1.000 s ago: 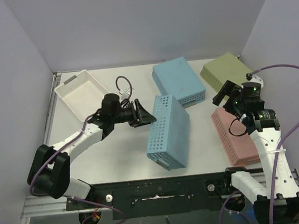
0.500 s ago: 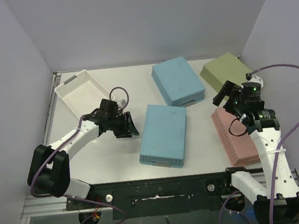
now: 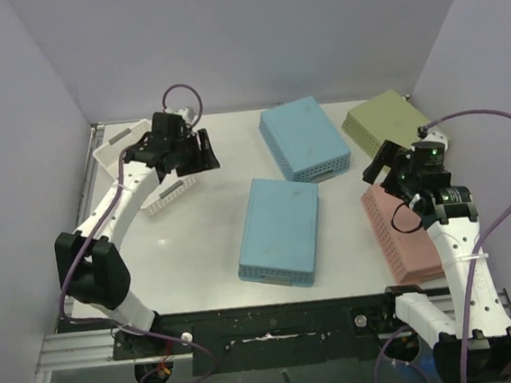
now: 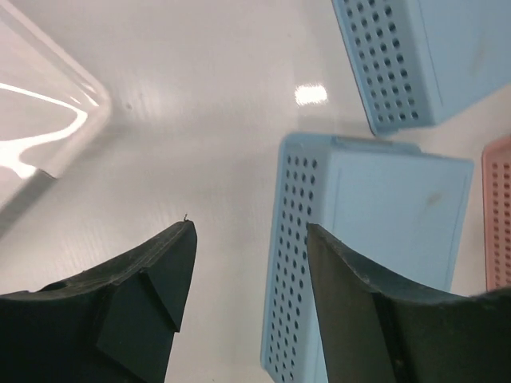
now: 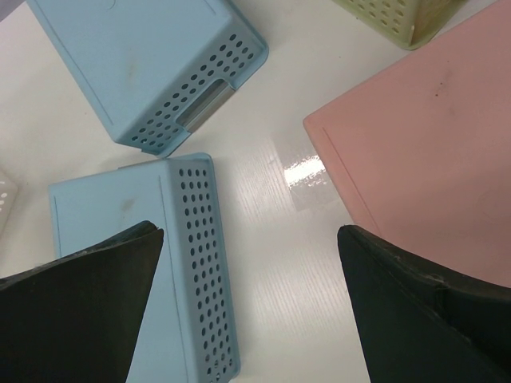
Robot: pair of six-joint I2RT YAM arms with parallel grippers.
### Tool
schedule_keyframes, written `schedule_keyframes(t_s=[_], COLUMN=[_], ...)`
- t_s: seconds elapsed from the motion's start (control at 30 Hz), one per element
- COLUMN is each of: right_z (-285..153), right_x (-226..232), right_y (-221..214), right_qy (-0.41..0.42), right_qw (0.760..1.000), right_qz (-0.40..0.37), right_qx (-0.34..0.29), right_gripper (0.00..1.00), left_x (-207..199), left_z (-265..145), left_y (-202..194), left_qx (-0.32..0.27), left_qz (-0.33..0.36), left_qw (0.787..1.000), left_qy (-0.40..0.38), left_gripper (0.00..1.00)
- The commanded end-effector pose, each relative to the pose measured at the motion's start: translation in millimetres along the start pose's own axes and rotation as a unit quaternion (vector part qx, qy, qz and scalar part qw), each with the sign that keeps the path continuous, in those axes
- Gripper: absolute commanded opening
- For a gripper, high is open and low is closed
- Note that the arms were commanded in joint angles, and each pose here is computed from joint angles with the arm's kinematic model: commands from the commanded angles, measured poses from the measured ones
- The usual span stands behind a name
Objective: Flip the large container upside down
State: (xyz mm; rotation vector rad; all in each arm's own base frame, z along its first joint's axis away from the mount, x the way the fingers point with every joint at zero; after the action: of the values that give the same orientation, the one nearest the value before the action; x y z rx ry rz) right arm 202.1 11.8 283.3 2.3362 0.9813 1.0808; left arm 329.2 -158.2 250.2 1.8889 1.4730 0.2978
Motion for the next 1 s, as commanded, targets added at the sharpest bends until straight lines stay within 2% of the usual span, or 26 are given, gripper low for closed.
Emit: schedule_keyframes(t_s=[0.0, 0.2, 0.37, 0.47, 0.6, 0.8, 0.97], right_z=[-4.4, -5.8, -8.8, -10.1, -8.1, -3.8, -1.3], right_x=[2.6, -2.8, -9.2, -13.4, -17.2, -14.8, -14.2], right_y=[1.5, -7.4, -14.5, -17.7, -21.1, -19.8, -20.5], right_qy=[0.017, 0.020, 0.016, 0.010, 0.003, 0.003, 0.007], right_qw=[1.000, 1.000, 1.000, 1.000, 1.000, 1.000, 1.000], right_qz=[-0.002, 0.001, 0.004, 0.002, 0.001, 0.001, 0.000], right_qx=[-0.004, 0.006, 0.010, 0.008, 0.012, 0.018, 0.021], right_gripper=[0.98, 0.98, 0.98, 0.98, 0.98, 0.97, 0.98], left_x=[52.7, 115.8, 137.5, 119.0, 57.9, -4.9, -14.0], left_z=[7.0, 34.8, 59.0, 58.9, 52.0, 24.4, -10.2], left_y=[27.3, 38.6, 18.6, 5.2, -17.1, -52.9, -39.3], left_qx=[-0.017, -0.018, 0.038, 0.056, 0.080, 0.139, 0.086], left_qz=[-0.040, -0.092, -0.103, -0.086, -0.025, 0.030, 0.029], left_qw=[0.996, 0.987, 0.985, 0.990, 0.996, 0.988, 0.994], left_qy=[0.075, 0.132, 0.133, 0.092, 0.031, -0.057, -0.068], left_gripper=[0.58, 0.59, 0.58, 0.57, 0.57, 0.57, 0.57])
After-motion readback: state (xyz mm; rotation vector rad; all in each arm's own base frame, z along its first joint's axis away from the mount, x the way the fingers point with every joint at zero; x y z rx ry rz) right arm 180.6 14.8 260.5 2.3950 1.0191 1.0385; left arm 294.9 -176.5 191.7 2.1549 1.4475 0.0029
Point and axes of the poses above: each gripper's point midway between its finger pads, its own z axis out along the fingers, its own x axis along the line the jaws close on, y = z × x, the point moved 9 cm from there along -z, back along the fingers, and after that the axes turned 14 degrees about z, right-handed, at the moved point
